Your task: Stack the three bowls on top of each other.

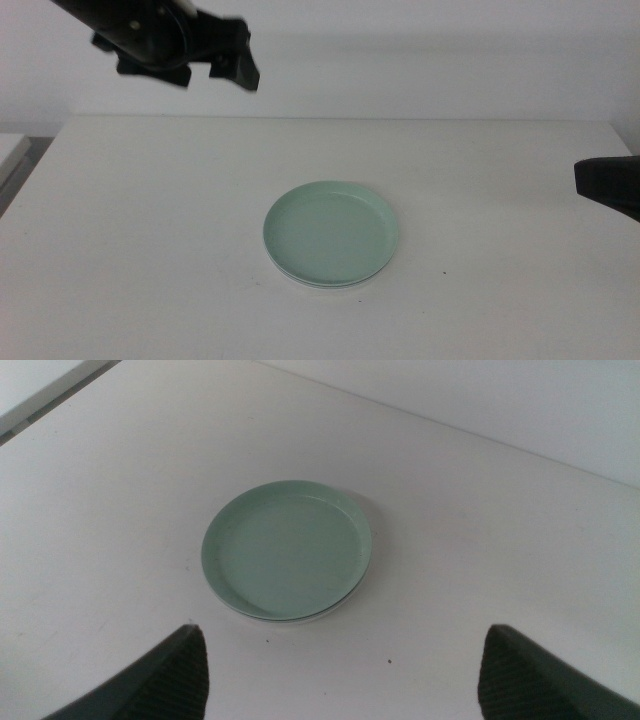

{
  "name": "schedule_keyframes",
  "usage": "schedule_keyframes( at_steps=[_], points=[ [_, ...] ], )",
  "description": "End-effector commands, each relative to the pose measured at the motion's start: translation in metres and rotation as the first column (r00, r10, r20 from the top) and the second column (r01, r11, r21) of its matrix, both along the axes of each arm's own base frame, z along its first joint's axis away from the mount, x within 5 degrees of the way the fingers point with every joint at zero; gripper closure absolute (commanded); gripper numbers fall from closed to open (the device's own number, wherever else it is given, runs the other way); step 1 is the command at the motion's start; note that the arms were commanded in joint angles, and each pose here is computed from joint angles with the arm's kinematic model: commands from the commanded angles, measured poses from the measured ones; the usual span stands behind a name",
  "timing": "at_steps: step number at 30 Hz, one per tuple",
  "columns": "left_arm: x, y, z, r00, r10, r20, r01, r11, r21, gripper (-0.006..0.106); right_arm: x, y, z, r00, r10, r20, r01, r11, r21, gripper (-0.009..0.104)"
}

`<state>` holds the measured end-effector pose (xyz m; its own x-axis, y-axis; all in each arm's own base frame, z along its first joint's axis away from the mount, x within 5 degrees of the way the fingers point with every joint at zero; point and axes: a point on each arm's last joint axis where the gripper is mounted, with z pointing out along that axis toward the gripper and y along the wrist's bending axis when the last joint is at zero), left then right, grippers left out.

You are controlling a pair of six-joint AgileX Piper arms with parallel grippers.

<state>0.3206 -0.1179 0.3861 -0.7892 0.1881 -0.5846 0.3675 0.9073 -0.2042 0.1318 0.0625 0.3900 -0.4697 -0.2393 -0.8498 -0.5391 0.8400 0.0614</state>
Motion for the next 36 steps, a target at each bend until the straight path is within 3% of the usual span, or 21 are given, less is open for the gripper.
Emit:
schedule_keyframes(
  at_steps=[1, 6, 12, 15, 27, 30, 36],
  points=[
    [-0.026, -0.002, 0.016, 0.994, 0.007, 0.111, -0.005, 1.0, -0.017, 0.007, -0.001, -0.001, 0.0, 1.0, -0.001, 0.014, 0.001, 1.0, -0.003, 0.002],
    [-0.081, 0.005, 0.032, 0.961, 0.017, 0.277, 0.001, 0.998, -0.066, 0.007, -0.001, -0.001, 0.0, 1.0, -0.001, 0.014, 0.001, 1.0, -0.003, 0.002],
    [-0.129, 0.026, 0.043, 0.947, 0.024, 0.321, 0.002, 0.997, -0.081, 0.007, -0.001, -0.001, 0.0, 1.0, -0.001, 0.014, 0.001, 1.0, -0.003, 0.002],
    [-0.14, 0.035, 0.052, 0.921, 0.024, 0.39, -0.005, 0.999, -0.049, 0.007, -0.001, -0.001, 0.0, 1.0, -0.001, 0.014, 0.001, 1.0, -0.003, 0.002],
    [-0.156, 0.042, 0.065, 0.889, 0.038, 0.456, -0.005, 0.997, -0.074, 0.007, -0.001, -0.001, 0.0, 1.0, -0.001, 0.014, 0.001, 1.0, -0.003, 0.002],
    [-0.156, 0.043, 0.065, 0.888, 0.037, 0.459, -0.007, 0.998, -0.067, 0.007, -0.014, 0.009, 0.004, 0.989, 0.115, 0.091, -0.108, 0.991, -0.075, 0.002],
    [-0.156, 0.045, 0.065, 0.88, 0.035, 0.473, -0.02, 0.999, -0.037, 0.007, -0.03, 0.026, 0.007, 0.964, 0.253, 0.083, -0.254, 0.967, -0.008, 0.002]
  ],
)
